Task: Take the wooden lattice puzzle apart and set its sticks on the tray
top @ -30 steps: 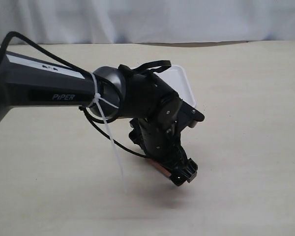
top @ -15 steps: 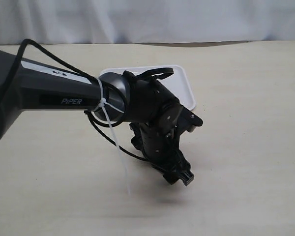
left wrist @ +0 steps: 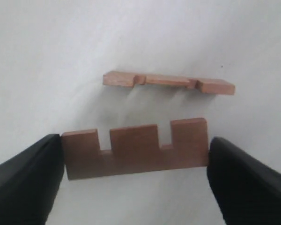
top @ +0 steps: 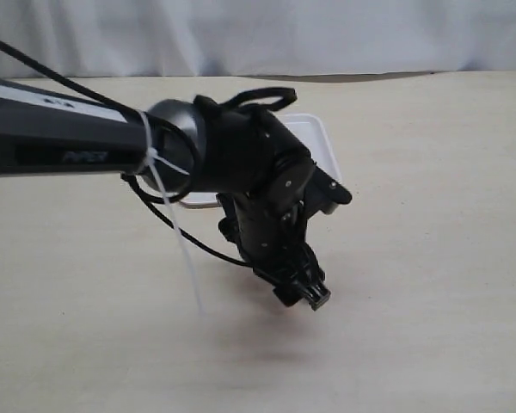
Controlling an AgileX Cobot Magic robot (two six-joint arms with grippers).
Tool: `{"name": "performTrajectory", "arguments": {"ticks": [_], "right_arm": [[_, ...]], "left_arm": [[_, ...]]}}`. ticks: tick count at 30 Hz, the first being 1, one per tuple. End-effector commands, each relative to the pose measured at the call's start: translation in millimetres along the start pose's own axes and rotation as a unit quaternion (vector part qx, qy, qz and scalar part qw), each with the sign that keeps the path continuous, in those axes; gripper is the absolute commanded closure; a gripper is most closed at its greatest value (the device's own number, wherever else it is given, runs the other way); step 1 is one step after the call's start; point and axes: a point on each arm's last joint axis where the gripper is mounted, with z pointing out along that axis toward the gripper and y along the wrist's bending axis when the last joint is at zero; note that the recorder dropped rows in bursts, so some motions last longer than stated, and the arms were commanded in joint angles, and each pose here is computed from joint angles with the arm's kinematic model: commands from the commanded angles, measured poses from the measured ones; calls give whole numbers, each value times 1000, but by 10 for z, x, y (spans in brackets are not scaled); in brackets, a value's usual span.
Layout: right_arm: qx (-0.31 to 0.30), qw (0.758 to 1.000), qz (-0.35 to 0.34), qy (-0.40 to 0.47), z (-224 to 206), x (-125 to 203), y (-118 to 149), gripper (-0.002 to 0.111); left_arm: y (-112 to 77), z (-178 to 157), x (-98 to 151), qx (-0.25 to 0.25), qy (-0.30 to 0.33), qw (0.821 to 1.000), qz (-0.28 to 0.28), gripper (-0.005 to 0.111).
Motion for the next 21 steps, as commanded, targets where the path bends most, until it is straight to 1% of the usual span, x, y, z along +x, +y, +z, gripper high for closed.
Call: {"name": "performTrajectory", "arguments": {"ticks": [1, 3, 6, 10, 13, 15, 17, 21], "right_arm": [[-2, 1000, -2, -2, -1, 2, 2, 104], [-2, 1000, -2, -2, -1, 2, 2, 104], [-2, 1000, -2, -2, -1, 2, 2, 104], [-2, 1000, -2, -2, -1, 2, 2, 104], [-2, 1000, -2, -2, -1, 2, 2, 104], [-2, 1000, -2, -2, -1, 2, 2, 104], [-2, 1000, -2, -2, -1, 2, 2, 104], [-2, 1000, -2, -2, -1, 2, 2, 104]], "left_arm": [[72, -431, -47, -23, -66, 997, 10, 107], [127, -536, -111, -21, -114, 993, -7, 107], [222, -559, -211, -17, -171, 985, -28, 107], [419, -456, -341, -10, -235, 969, -76, 107], [622, -318, -424, -4, -278, 954, -115, 107], [779, -205, -461, -2, -297, 944, -143, 107], [945, -96, -502, -5, -299, 939, -170, 107], [1215, 34, -582, -17, -307, 932, -192, 107]]}}
